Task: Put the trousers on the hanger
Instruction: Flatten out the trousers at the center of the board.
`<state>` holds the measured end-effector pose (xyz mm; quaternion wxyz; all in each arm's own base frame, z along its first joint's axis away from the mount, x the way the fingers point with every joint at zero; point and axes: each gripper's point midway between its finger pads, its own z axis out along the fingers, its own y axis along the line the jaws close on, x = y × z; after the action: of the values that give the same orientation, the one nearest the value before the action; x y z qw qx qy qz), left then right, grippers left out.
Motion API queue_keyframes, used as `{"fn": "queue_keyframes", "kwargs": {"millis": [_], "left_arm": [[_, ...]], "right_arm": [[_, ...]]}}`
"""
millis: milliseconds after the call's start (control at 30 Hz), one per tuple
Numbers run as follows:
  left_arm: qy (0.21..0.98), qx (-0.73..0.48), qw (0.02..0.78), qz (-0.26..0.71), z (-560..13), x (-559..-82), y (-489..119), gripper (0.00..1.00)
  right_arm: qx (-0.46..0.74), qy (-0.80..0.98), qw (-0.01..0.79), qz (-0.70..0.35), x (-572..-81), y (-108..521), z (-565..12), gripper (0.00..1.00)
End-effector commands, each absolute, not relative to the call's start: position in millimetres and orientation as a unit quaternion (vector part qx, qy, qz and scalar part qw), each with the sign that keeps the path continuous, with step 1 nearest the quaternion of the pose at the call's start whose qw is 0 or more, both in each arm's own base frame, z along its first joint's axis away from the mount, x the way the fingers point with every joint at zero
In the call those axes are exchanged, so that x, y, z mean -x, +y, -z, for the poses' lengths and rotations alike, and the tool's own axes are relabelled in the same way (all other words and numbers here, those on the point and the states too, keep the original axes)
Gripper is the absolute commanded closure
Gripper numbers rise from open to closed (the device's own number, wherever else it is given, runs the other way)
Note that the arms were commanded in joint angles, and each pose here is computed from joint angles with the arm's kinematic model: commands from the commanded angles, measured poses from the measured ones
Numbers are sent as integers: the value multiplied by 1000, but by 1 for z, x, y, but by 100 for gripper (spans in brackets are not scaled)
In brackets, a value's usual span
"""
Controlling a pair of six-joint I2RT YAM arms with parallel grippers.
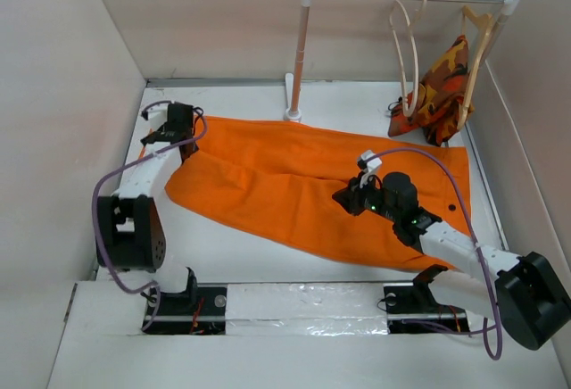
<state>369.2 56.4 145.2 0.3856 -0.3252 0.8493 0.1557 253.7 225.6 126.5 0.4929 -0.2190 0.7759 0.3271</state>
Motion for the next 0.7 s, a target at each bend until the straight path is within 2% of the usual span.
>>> {"fn": "queue_keyframes", "kwargs": {"millis": [0,300,433,500,567,667], "left_arm": [[845,334,368,-195,-136,-360,68,40],[774,429,390,-254,-149,-345,125,50],[789,444,389,-169,-129,-354,129,54],[809,439,360,-154,-108,-356,131,58],[833,430,320,-135,-85,-363,125,67],[846,431,302,-84,-67,-374,118,66]], "right_arm": [[230,752,520,-333,-260,232,-152,79],[236,747,522,-337,-256,236,-156,79],[240,742,524,-342,-253,239,-160,79],[241,742,524,-343,-253,239,-160,79],[244,741,522,-345,-250,241,-159,80],[246,741,521,-344,-250,241,-159,80]]}}
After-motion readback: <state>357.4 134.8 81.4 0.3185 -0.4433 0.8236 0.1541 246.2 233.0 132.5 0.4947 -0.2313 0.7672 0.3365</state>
